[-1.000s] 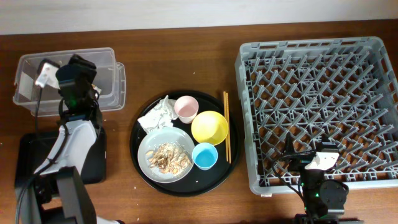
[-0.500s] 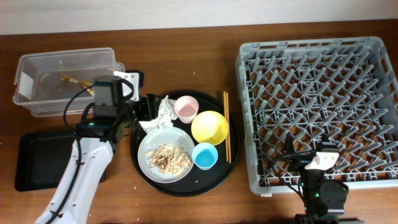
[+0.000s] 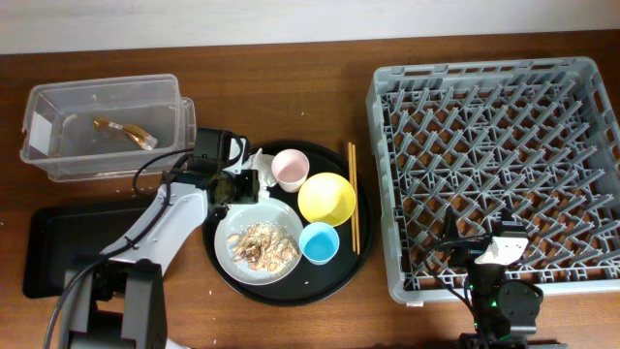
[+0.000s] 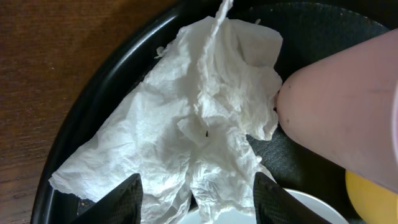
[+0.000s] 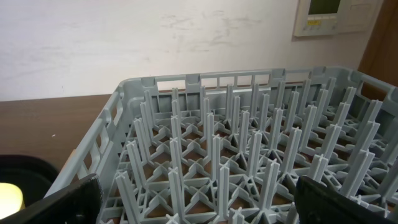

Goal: Sort waste into correct bins and load items into the dishwasher rack
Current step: 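Move the left gripper back to the white tissue and grasp it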

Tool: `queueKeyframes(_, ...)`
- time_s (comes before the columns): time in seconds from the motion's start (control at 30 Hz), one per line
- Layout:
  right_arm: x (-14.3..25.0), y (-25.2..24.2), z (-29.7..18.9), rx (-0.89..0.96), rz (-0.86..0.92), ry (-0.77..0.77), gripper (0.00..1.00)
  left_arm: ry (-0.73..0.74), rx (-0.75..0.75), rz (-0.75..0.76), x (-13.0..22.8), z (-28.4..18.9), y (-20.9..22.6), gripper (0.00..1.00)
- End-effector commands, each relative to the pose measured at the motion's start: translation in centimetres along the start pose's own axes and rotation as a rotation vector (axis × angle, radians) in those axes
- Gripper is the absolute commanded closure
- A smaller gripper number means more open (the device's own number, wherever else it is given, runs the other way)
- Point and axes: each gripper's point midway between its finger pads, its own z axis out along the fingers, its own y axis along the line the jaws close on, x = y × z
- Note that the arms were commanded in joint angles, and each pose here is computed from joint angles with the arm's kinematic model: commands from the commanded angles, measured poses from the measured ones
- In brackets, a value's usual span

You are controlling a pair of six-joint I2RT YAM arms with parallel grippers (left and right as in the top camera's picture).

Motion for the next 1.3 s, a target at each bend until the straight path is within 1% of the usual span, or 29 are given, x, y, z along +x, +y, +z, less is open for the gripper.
queueKeyframes(0.0,0.3,-0.3,0.0,0.015,0.001,0.004,0.01,0.003,0.016,-0.049,0.0,0.8,-0.3,0.44)
queueKeyframes(0.13,0.3,-0.3,0.0,0.015,0.001,0.004,0.01,0.003,0.033,-0.101,-0.1,1.6,-0.6,0.44)
queueKeyframes(0.17,0.3,-0.3,0.0,0.015,0.001,0.004,0.01,0.015,0.058,-0.102,0.1,2.0,-1.0,0.45)
queueKeyframes(0.27,0.3,-0.3,0.0,0.015,0.001,0.004,0.02,0.015,0.066,-0.104,0.1,2.1,-1.1,0.48)
queueKeyframes(0.3,0.3,-0.3,0.0,0.015,0.001,0.004,0.01,0.014,0.066,-0.104,0.1,2.1,-1.1,0.53)
queueKeyframes(0.33,0.3,-0.3,0.0,0.015,0.001,0.004,0.01,0.014,0.066,-0.104,0.1,2.1,-1.2,0.56)
queueKeyframes(0.4,0.3,-0.3,0.0,0.015,0.001,0.004,0.01,0.012,0.066,-0.104,0.0,2.1,-1.1,0.7)
queueKeyframes(0.47,0.3,-0.3,0.0,0.015,0.001,0.004,0.01,-0.002,0.069,-0.101,-0.4,2.1,-1.2,0.94)
queueKeyframes(0.5,0.3,-0.3,0.0,0.015,0.001,0.004,0.01,-0.005,0.07,-0.101,-0.5,2.0,-1.2,0.99)
queueKeyframes(0.63,0.3,-0.3,0.0,0.015,0.001,0.004,0.01,-0.018,0.073,-0.099,-1.5,1.1,-1.5,0.99)
queueKeyframes(0.77,0.3,-0.3,0.0,0.015,0.001,0.004,0.01,-0.097,0.09,-0.105,-3.2,-2.5,-2.1,0.99)
queueKeyframes(0.8,0.3,-0.3,0.0,0.015,0.001,0.004,0.01,-0.102,0.093,-0.116,-3.1,-3.8,-2.3,0.89)
queueKeyframes(0.9,0.3,-0.3,0.0,0.015,0.001,0.004,0.01,-0.05,0.083,-0.125,-1.7,-2.9,-2.2,0.87)
queueKeyframes(0.93,0.3,-0.3,0.0,0.015,0.001,0.004,0.01,-0.028,0.079,-0.129,-1.1,-2.2,-2.0,0.79)
queueKeyframes(0.97,0.3,-0.3,0.0,0.015,0.001,0.004,0.01,-0.012,0.076,-0.132,-0.9,-1.7,-1.9,0.6)
queueKeyframes(1.0,0.3,-0.3,0.0,0.015,0.001,0.004,0.01,0.003,0.073,-0.134,-0.6,-0.9,-1.8,0.39)
queueKeyframes(1.03,0.3,-0.3,0.0,0.015,0.001,0.004,0.01,0.022,0.069,-0.137,-0.2,-0.2,-1.6,0.3)
queueKeyframes(1.17,0.3,-0.3,0.0,0.015,0.001,0.004,0.01,0.052,0.063,-0.143,0.4,1.5,-1.3,0.29)
queueKeyframes(1.2,0.3,-0.3,0.0,0.015,0.001,0.004,0.01,0.053,0.063,-0.143,0.4,1.7,-1.3,0.32)
queueKeyframes(1.23,0.3,-0.3,0.0,0.015,0.001,0.004,0.01,0.051,0.064,-0.142,0.3,1.7,-1.3,0.38)
queueKeyframes(1.27,0.3,-0.3,0.0,0.015,0.001,0.004,0.01,0.045,0.064,-0.141,0.2,1.7,-1.3,0.45)
